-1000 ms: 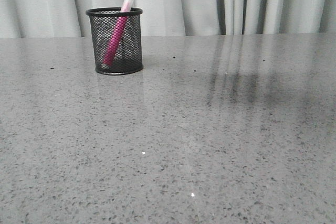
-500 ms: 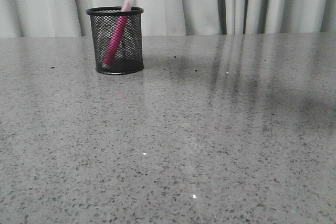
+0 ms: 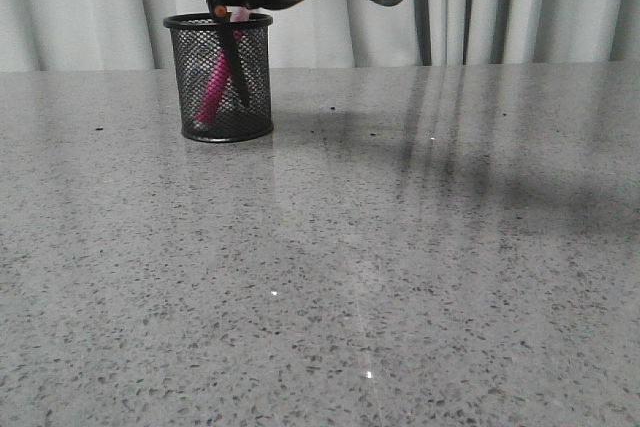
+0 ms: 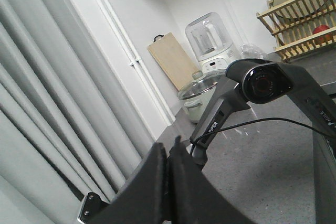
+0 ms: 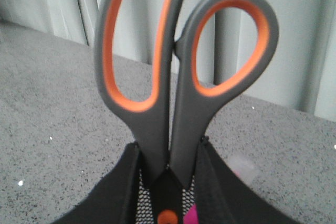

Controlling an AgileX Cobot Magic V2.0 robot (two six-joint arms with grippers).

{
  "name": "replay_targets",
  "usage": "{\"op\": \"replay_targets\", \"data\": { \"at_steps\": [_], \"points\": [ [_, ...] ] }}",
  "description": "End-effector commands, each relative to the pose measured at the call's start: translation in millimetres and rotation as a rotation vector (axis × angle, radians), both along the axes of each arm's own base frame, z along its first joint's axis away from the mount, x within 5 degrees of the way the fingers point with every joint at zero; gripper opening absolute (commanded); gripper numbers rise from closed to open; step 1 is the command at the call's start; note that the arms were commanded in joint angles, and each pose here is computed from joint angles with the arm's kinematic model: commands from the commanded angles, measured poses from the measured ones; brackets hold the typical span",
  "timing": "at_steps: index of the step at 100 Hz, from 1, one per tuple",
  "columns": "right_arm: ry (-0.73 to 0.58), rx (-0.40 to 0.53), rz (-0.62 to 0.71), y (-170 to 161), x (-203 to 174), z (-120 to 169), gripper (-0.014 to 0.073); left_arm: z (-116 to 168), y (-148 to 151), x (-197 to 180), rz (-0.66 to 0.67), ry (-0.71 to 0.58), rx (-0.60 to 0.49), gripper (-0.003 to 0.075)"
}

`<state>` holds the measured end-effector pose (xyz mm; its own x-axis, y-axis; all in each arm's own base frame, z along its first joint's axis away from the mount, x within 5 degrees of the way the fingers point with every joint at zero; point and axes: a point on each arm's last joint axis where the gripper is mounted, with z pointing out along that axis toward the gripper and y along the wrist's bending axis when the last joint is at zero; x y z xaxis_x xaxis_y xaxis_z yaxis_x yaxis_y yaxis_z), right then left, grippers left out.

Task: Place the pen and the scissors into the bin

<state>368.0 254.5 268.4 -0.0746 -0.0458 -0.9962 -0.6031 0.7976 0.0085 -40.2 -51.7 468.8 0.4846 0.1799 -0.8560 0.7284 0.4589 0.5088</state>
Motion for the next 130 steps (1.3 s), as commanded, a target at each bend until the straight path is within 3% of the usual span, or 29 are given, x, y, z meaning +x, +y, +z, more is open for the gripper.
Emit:
{"op": "replay_targets", "data": {
  "at_steps": [1,15,36,54,67,74,83,88,107,130],
  "points": [
    [-0.127,0.098,0.000,-5,-5,42,-0.0048,9,0,2,-0.008,0.004,-0.070,-0.0019],
    [-0.127,0.098,0.000,-5,-5,42,0.0095,9,0,2,-0.008,0.004,-0.070,-0.0019],
    [-0.086,0.178,-0.048,-9,-2,44,0.0417,9,1,3,0.000,0.001,-0.062,-0.0019],
    [-0.114,0.223,-0.056,-15,-10,65,0.0461,8,2,6,0.036,0.022,-0.065,-0.0019],
    [-0.152,0.250,-0.053,-26,-27,99,0.0430,6,8,14,0.142,0.083,-0.106,-0.0019],
    [-0.144,0.245,-0.052,-35,-40,120,0.0347,3,13,18,0.211,0.103,-0.150,-0.0019],
    [-0.109,0.161,-0.047,-48,-62,142,0.0101,-7,20,21,0.283,0.113,-0.226,-0.0019],
    [-0.108,0.080,-0.042,-57,-76,148,-0.0081,-17,23,22,0.313,0.109,-0.265,-0.0019],
    [-0.206,0.021,-0.025,-103,-150,156,-0.0069,-71,29,34,0.400,0.119,-0.364,-0.0019],
    [-0.222,-0.057,-0.024,-166,-242,92,-0.0069,-131,29,50,0.432,0.214,-0.439,-0.0019]
  ]
}}
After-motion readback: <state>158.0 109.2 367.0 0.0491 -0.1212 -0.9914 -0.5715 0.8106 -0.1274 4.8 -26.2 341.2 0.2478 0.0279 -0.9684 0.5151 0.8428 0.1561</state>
